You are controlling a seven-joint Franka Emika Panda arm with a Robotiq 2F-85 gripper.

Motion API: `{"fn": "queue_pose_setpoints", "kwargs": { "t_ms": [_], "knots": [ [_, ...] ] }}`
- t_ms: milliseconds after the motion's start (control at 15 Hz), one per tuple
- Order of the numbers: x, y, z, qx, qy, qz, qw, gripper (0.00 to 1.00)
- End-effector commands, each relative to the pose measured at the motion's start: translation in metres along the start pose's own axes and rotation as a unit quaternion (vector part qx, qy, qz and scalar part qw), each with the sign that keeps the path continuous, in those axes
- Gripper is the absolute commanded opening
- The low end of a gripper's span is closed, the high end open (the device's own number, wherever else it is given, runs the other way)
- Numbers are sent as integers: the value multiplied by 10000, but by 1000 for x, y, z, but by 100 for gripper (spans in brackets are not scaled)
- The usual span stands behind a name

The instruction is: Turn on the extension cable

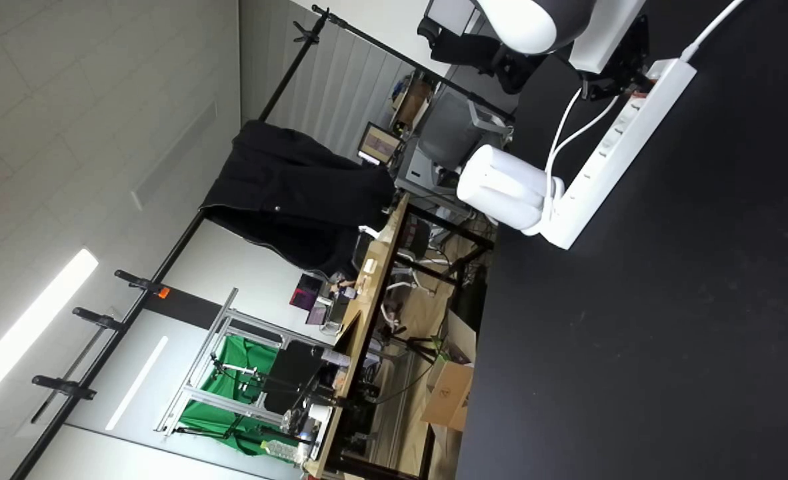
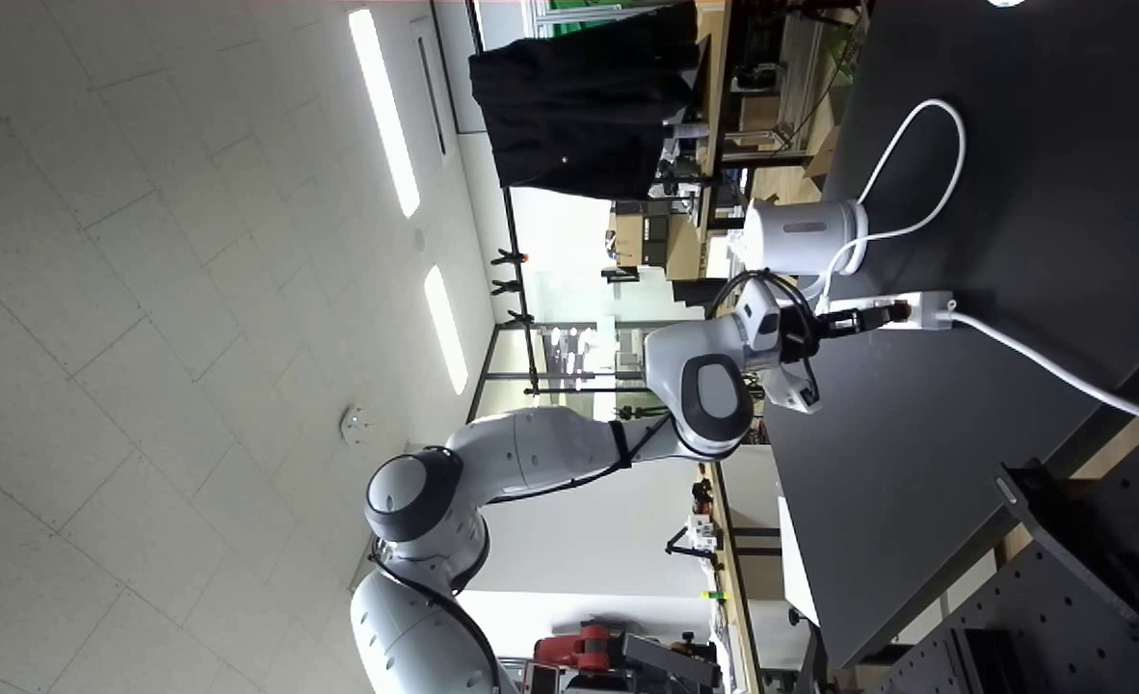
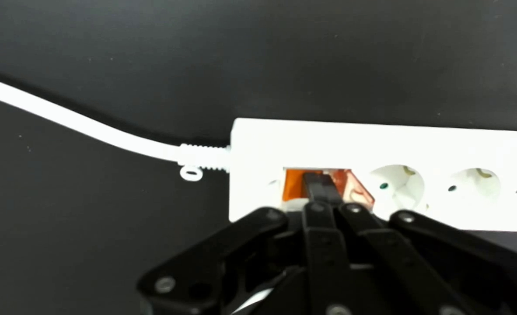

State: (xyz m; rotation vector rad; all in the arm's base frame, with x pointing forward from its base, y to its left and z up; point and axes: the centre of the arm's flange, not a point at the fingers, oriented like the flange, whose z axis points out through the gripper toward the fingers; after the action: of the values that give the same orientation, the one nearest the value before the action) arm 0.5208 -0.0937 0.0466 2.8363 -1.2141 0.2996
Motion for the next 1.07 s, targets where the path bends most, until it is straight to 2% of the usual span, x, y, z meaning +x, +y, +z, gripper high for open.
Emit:
{"fn": "queue_pose_setpoints", "kwargs": {
  "t_ms": [0,267,667,1000],
  "knots": [
    [19,0,20,95,-276,103,9995,0],
    [38,4,26,230,-646,130,9976,0],
    [66,14,40,352,-1424,162,9890,0],
    [76,14,43,266,-1730,228,9843,0]
  ]
}}
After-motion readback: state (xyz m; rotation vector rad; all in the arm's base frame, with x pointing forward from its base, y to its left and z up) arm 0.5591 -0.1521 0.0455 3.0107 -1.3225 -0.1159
